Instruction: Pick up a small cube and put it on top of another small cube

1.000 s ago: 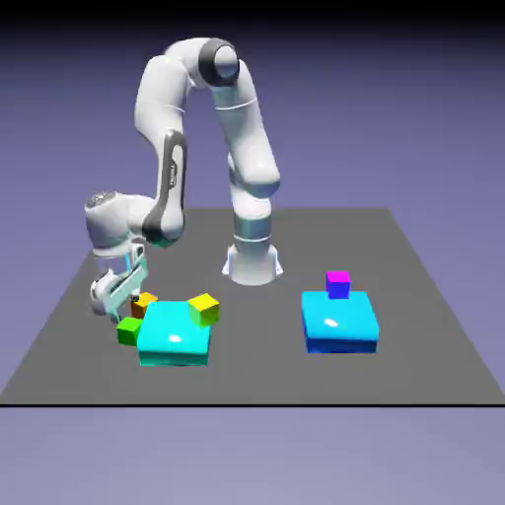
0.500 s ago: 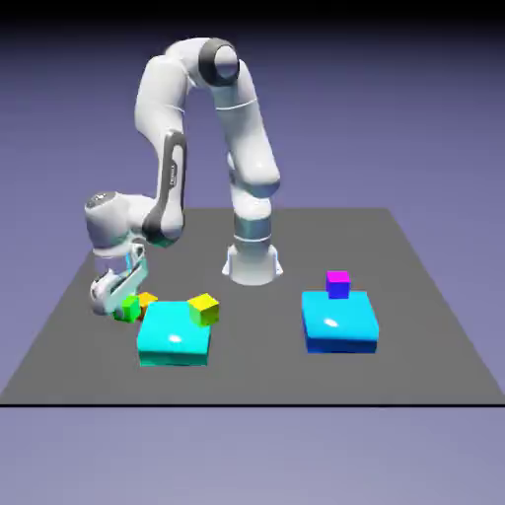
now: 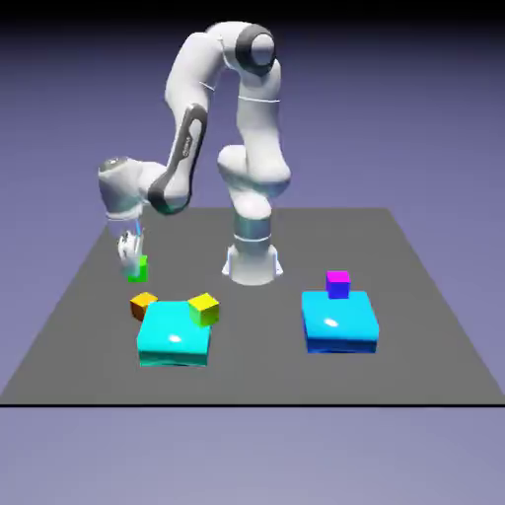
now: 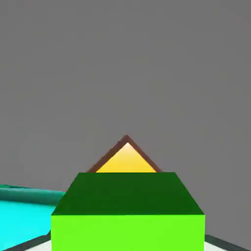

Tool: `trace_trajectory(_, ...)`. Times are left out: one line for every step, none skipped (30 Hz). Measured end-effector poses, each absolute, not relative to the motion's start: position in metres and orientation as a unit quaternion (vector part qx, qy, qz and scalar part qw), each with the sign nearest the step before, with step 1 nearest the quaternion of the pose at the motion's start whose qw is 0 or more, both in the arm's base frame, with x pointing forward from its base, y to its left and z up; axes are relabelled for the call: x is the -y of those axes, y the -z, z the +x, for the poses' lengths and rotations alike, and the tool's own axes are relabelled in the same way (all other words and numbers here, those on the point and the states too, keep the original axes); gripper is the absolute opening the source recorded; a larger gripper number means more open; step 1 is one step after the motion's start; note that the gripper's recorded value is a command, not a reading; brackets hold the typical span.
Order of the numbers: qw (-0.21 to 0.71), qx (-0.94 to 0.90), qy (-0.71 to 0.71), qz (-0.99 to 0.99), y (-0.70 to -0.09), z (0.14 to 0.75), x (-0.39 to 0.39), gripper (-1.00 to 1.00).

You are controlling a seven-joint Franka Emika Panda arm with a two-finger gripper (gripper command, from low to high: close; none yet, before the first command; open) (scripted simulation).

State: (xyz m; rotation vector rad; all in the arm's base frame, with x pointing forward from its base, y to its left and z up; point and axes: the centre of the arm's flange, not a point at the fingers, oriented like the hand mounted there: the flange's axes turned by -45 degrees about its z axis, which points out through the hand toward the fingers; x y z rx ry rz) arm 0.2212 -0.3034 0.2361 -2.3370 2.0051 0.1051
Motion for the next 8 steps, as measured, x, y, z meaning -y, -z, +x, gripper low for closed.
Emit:
trace_trajectory(0.030,-0.650,-0.034,-0.759,-0.225,0.222,0.303,-1.00)
trace_trajectory(0.031,-0.650,-0.034,-0.759,-0.214,0.222,0.302,-1.00)
trace_trajectory(0.030,-0.650,-0.034,-0.759,-0.203,0.222,0.301,-1.00)
trace_trajectory(0.030,-0.650,-0.034,-0.759,-0.192,0.221,0.300,-1.00)
trace_trajectory(0.030,-0.650,-0.034,-0.758,-0.181,0.220,0.299,-1.00)
trace_trajectory(0.030,-0.651,-0.034,-0.758,-0.177,0.220,0.299,1.00)
trace_trajectory(0.030,-0.651,-0.035,-0.758,-0.177,0.220,0.299,1.00)
trace_trajectory(0.030,-0.651,-0.035,-0.758,-0.177,0.220,0.299,1.00)
